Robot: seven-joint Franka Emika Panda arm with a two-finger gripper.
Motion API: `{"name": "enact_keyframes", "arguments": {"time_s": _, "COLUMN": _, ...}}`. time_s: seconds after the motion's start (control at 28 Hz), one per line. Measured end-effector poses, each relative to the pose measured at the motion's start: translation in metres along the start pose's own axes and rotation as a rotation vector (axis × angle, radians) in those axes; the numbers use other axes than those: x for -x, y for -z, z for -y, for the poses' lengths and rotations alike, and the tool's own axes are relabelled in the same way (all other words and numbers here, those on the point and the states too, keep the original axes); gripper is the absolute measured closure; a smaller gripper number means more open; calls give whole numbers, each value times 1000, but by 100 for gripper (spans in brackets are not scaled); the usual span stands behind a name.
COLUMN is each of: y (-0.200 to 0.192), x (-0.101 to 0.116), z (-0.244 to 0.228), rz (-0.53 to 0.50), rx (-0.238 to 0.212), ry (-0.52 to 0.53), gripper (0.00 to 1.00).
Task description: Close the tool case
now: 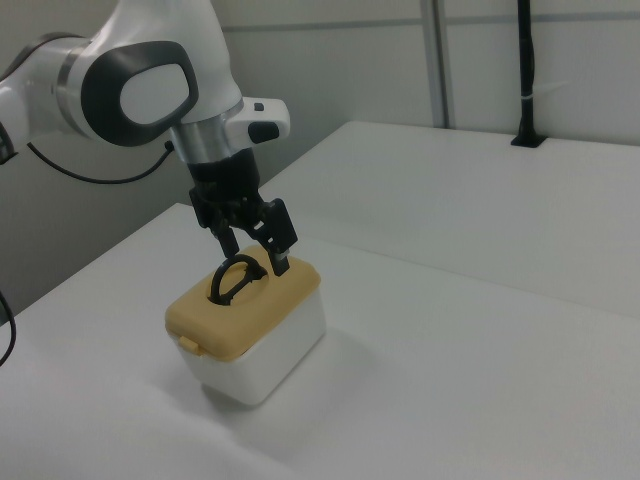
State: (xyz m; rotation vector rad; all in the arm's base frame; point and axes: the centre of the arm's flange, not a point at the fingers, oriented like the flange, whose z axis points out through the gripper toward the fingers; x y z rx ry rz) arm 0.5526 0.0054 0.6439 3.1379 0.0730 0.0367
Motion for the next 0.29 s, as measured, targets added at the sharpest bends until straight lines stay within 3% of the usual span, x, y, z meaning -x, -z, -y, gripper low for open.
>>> {"name": "enact_keyframes", "arguments": {"time_s": 0.29, "y": -1, "x": -1, "z": 1, "rz": -2, "rx": 0, "ry": 3, "gripper": 0}}
